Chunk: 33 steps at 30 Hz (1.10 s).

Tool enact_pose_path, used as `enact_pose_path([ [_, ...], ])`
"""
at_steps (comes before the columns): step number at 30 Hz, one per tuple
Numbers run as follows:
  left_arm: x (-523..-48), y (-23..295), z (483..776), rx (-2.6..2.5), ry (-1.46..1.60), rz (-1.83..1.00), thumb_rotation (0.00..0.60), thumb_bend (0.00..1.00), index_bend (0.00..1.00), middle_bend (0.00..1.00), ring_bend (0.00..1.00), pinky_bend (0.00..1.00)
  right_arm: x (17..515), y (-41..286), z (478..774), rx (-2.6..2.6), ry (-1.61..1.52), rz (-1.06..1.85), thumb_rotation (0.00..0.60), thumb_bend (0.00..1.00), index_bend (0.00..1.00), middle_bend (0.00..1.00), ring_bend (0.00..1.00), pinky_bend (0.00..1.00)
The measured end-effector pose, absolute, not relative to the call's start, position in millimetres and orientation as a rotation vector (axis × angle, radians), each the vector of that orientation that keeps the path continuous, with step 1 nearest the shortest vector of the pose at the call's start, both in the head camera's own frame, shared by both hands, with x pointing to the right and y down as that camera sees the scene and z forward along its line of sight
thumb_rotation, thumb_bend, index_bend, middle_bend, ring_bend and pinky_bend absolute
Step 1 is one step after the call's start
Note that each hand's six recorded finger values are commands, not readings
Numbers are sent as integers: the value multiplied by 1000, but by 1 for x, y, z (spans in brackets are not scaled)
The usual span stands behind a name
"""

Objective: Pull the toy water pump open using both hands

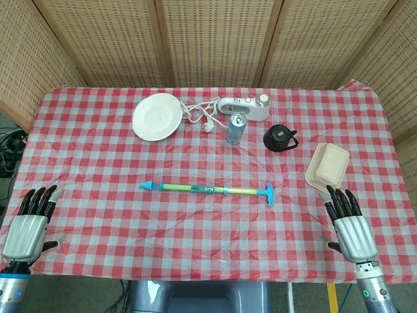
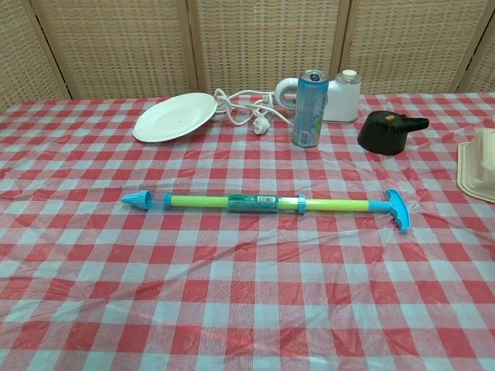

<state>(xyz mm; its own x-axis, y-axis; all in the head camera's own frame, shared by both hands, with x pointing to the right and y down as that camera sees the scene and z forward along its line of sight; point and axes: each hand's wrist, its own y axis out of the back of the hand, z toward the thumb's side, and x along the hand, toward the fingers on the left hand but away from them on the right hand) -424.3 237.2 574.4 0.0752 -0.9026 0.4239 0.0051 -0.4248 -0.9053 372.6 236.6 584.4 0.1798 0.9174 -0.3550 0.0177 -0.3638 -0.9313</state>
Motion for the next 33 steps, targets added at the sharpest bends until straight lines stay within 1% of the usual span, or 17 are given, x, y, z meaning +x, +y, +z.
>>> enact_pose_path([
  [16, -425, 235, 571, -1573, 935, -1448, 600, 68, 0, 0, 0, 0, 370, 236, 584, -1602, -923, 1311, 600, 67, 0, 0, 0, 0],
  [27, -425, 235, 572, -1567, 935, -1453, 600, 71, 0, 0, 0, 0, 370, 236, 591, -1615, -914, 1332, 600, 67, 3, 0, 0, 0],
  [30, -427, 235, 573, -1567, 936, -1459, 600, 72, 0, 0, 0, 0, 369, 236, 593, -1622, -912, 1333, 600, 65, 22, 0, 0, 0],
  [33, -427, 235, 573, -1567, 941, -1459, 600, 73, 0, 0, 0, 0, 365, 236, 593, -1626, -913, 1312, 600, 63, 69, 0, 0, 0],
])
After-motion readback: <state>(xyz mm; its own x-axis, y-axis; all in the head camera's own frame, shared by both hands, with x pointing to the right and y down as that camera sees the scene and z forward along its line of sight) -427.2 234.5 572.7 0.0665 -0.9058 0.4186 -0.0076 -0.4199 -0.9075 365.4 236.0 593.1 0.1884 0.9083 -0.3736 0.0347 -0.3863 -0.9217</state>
